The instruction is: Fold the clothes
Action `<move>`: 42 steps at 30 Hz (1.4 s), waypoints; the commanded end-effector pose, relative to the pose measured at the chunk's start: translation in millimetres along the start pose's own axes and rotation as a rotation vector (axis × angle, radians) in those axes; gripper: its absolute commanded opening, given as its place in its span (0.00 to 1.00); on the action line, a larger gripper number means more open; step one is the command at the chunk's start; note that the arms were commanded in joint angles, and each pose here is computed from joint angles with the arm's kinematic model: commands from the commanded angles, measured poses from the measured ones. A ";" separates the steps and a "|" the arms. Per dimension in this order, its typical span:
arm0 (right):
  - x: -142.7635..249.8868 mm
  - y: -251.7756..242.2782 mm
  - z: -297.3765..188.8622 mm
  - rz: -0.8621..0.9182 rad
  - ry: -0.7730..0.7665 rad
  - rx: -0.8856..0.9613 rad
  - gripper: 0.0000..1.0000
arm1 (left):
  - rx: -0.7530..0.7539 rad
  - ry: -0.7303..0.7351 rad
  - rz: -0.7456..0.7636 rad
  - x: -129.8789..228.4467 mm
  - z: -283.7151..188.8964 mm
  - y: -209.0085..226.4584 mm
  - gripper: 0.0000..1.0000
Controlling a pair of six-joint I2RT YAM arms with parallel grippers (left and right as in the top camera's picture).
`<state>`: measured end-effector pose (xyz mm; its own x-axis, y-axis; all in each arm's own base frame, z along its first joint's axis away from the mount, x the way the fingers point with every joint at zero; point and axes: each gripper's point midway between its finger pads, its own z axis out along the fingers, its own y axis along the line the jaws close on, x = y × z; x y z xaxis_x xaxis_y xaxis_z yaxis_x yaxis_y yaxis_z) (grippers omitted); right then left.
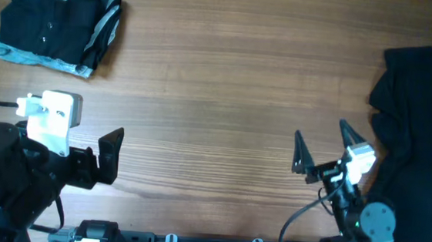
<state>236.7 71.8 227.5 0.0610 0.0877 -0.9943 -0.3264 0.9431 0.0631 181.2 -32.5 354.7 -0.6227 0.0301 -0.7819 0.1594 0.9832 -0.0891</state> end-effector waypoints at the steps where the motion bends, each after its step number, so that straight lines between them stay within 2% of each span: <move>1: 7.5 4.1 -5.5 -0.018 -0.074 -0.031 1.00 | -0.001 -0.008 0.024 -0.8 -1.1 -0.4 1.00; 6: 22.0 3.1 -4.8 0.001 -0.036 -0.030 1.00 | -0.001 -0.007 0.024 -0.7 -1.1 -0.3 1.00; 9: 50.2 0.2 -5.3 0.016 0.078 -0.016 1.00 | -0.001 -0.007 0.024 -0.7 -1.1 -0.3 1.00; 27: 52.1 -0.4 -4.8 0.016 0.086 -0.013 1.00 | 0.001 -0.009 0.026 -0.5 -1.7 -1.0 1.00; 30: 52.1 -0.4 -4.8 0.016 0.086 -0.013 1.00 | 0.010 -0.066 0.032 -9.7 -6.5 -3.5 1.00; 34: 52.1 -0.4 -4.8 0.016 0.086 -0.013 1.00 | 0.004 -0.092 0.039 -3.9 1.7 -1.5 1.00; 38: 52.1 -0.4 -4.8 0.016 0.086 -0.013 1.00 | -0.030 -0.256 0.059 -7.6 33.7 8.6 1.00; 40: 52.1 -0.4 -4.8 0.016 0.086 -0.013 1.00 | -0.031 -0.353 0.071 14.1 64.5 13.1 1.00; 42: 52.1 -0.4 -4.8 0.016 0.086 -0.013 1.00 | -0.039 -0.392 0.067 30.0 78.5 17.4 1.00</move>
<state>235.6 74.6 174.5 -0.0285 0.0686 -0.9972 -0.3376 0.9384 0.0742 227.5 -31.7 314.8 -0.2909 0.0301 -0.9563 0.1692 0.9854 -0.0204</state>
